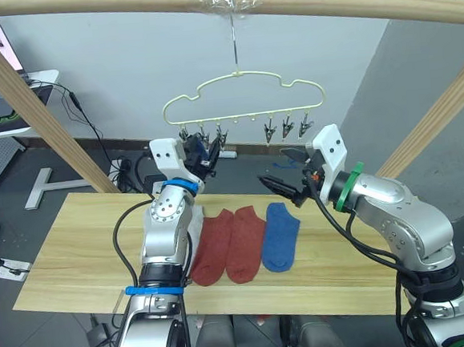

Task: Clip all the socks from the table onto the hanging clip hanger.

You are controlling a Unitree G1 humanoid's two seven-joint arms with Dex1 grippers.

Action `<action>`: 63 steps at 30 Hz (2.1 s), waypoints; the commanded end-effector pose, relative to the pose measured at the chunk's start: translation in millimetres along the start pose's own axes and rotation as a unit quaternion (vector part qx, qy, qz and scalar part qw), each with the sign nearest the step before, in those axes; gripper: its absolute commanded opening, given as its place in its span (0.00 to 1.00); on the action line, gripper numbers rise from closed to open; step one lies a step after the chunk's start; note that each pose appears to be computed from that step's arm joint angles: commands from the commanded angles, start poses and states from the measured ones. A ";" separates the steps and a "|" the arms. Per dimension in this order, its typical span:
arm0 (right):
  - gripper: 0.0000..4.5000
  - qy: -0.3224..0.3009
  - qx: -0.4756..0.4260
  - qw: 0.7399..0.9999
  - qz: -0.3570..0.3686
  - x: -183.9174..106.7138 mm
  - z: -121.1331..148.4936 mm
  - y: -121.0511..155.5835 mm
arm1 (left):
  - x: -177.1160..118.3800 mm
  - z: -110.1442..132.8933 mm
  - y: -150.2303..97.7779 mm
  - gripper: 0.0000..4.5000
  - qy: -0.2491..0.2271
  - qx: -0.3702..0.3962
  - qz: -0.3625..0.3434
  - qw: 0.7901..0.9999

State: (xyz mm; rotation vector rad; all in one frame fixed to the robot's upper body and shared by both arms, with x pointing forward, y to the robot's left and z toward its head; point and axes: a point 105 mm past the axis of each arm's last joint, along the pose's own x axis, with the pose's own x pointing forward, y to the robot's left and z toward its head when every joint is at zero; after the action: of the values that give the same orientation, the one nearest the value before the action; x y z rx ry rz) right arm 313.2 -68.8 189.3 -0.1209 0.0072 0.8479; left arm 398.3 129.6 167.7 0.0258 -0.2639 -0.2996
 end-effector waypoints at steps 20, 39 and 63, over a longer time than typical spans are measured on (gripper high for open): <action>1.00 -0.020 -0.010 1.000 -0.007 -4.3 13.1 -4.4 | 5.7 23.9 -8.4 0.59 -0.054 0.023 0.022 0.998; 1.00 -0.014 -0.002 1.000 -0.008 -3.1 6.8 -1.3 | 6.0 26.0 -7.0 0.03 -0.060 0.021 0.022 0.998; 1.00 0.240 0.114 0.959 -0.097 36.1 -175.9 -12.2 | -3.1 18.0 -3.3 0.00 -0.031 0.018 0.009 0.999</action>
State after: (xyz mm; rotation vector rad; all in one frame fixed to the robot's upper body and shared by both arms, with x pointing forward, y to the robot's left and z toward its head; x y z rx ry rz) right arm 345.7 -64.3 3.9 -0.1095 0.5787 0.6171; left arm 393.1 128.7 176.4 0.0548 -0.3024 -0.2800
